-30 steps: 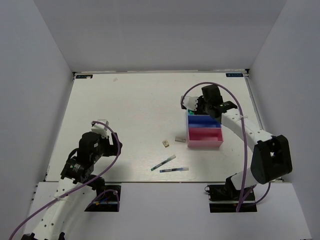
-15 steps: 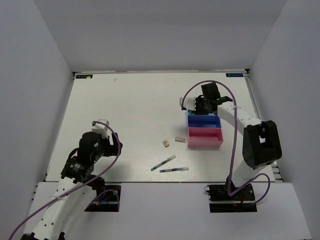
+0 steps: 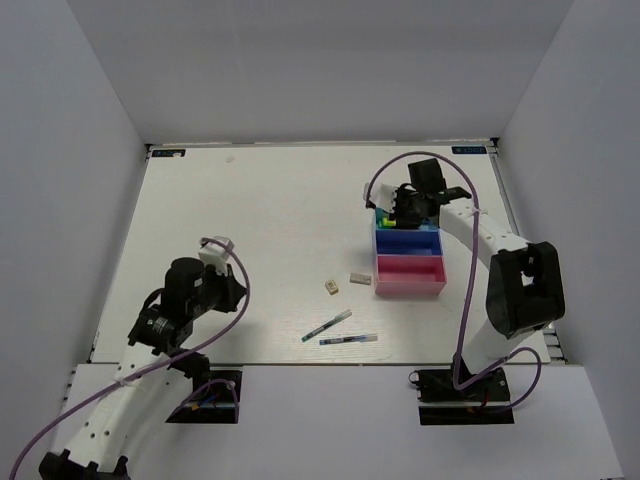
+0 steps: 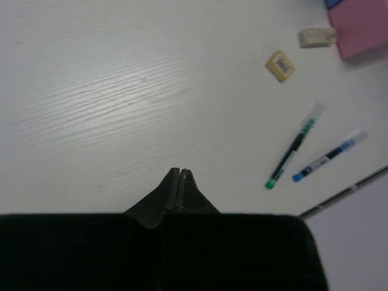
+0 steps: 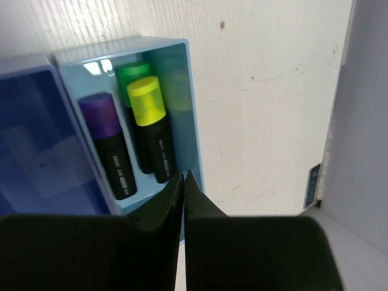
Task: Sort the stationery into containers
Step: Place the stationery in the storage box, then pick up the pen from the center of the board.
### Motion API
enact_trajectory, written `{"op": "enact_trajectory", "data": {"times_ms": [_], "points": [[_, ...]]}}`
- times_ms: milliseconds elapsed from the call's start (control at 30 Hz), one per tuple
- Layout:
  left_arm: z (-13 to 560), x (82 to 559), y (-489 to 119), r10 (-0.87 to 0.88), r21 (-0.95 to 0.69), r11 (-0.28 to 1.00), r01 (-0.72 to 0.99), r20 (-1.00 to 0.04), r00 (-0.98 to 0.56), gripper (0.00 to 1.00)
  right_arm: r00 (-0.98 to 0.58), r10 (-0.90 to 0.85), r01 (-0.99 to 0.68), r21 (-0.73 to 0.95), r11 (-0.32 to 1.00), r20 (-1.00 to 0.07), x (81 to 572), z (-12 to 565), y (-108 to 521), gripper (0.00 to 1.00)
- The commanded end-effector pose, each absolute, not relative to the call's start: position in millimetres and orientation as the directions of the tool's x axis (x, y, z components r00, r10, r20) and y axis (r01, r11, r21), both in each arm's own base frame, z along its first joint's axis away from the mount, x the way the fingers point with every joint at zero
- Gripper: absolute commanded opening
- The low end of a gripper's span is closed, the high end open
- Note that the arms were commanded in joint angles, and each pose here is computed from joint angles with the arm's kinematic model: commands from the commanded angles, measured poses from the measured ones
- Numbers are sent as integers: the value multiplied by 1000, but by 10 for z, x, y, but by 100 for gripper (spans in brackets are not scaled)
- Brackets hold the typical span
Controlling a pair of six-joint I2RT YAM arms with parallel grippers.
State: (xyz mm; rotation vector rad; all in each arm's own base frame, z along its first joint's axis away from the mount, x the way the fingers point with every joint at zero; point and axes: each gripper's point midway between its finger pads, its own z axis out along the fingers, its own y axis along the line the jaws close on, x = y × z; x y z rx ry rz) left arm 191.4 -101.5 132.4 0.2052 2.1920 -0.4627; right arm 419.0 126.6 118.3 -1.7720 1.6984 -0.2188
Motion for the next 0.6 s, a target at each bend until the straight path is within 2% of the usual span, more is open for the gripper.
{"op": "enact_trajectory", "data": {"times_ms": [0, 33, 67, 100, 133, 167, 200, 233, 267, 300, 333, 367, 400, 533, 567], "points": [[1428, 1772, -1544, 44, -395, 756, 521, -764, -643, 0, -13, -831, -806, -486, 338, -556, 4065, 1792, 1400, 0], [1338, 1754, -1612, 68, -424, 743, 518, -722, -688, 0, -66, -794, -814, -428, 393, -604, 3913, 1880, 1424, 0], [1459, 1672, -1809, 119, -426, 683, 593, -737, -666, 0, -249, -663, -826, -203, 526, -706, 3649, 1858, 1575, 0], [1323, 1695, -1861, 165, -422, 695, 582, -695, -700, 0, -295, -636, -854, -101, 510, -713, 3374, 1870, 1622, 0], [1309, 1590, -1990, 229, -408, 661, 630, -690, -687, 3, -297, -573, -895, 13, 447, -764, 3105, 1941, 1796, 16], [1428, 1676, -2056, 252, -355, 665, 656, -721, -646, 23, -345, -525, -909, 137, 394, -778, 2851, 1858, 1914, 43], [1224, 1512, -2231, 386, -313, 627, 714, -670, -633, 35, -335, -492, -918, 160, 364, -804, 2666, 1982, 1950, 66], [1286, 1571, -2297, 419, -257, 628, 734, -683, -598, 40, -382, -469, -913, 249, 322, -796, 2434, 1828, 1995, 82], [1349, 1567, -2378, 452, -228, 613, 756, -684, -573, 48, -389, -459, -912, 264, 314, -799, 2362, 1812, 2007, 82], [1271, 1421, -2556, 535, -201, 559, 805, -653, -535, 49, -338, -425, -922, 205, 327, -840, 2360, 1969, 1999, 76], [1134, 1527, -2554, 565, -133, 601, 788, -627, -537, 49, -364, -434, -913, 223, 343, -824, 2287, 1817, 1951, 35], [1042, 1532, -2614, 593, -117, 599, 792, -600, -537, 47, -351, -435, -913, 200, 356, -829, 2297, 1814, 1929, 15], [1025, 1495, -2713, 614, -101, 577, 811, -600, -512, 45, -335, -438, -903, 153, 401, -834, 2334, 1847, 1859, 0], [758, 1633, -2877, 640, -43, 604, 796, -568, -516, 42, -318, -445, -897, 113, 428, -837, 2175, 1811, 1738, 0], [777, 1656, -2925, 634, -45, 605, 795, -577, -515, 42, -321, -445, -895, 115, 431, -836, 2152, 1814, 1733, 7]]}}
